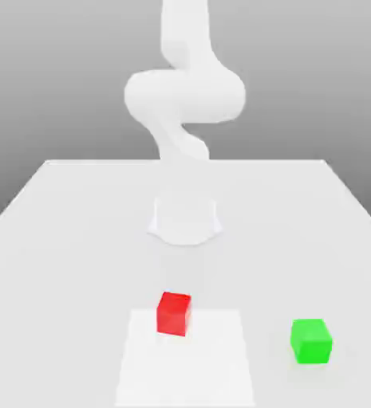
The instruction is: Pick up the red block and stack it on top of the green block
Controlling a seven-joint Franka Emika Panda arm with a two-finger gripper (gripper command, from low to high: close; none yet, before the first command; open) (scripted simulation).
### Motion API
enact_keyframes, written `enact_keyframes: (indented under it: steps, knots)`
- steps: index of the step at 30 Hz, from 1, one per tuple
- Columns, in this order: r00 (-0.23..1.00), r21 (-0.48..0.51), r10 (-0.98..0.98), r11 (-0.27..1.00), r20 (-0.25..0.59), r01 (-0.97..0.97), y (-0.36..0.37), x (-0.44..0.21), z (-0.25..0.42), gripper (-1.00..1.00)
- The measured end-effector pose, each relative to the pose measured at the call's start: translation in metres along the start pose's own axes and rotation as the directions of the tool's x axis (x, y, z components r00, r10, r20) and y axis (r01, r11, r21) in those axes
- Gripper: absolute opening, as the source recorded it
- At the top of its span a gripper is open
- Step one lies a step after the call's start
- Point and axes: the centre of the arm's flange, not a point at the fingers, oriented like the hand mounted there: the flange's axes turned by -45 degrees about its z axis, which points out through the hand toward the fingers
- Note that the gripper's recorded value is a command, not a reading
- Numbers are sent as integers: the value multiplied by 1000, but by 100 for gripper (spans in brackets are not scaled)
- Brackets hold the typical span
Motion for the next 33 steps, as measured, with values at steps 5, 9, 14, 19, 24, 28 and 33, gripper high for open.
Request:
enact_keyframes:
  steps: [5, 9, 14, 19, 24, 28, 33]
  knots:
    - [982, -22, 46, 999, 184, -43, 7, -51, 120, 0]
    - [942, -47, 86, 996, 326, -75, 13, -113, 199, 0]
    - [852, -92, 142, 990, 504, -111, 21, -218, 275, 0]
    - [748, -138, 191, 981, 636, -133, 27, -326, 329, 0]
    - [739, -141, 193, 981, 645, -133, 27, -362, 362, 0]
    - [739, -141, 193, 981, 645, -133, 27, -366, 365, -100]
    - [739, -141, 193, 981, 645, -133, 27, -361, 361, -100]
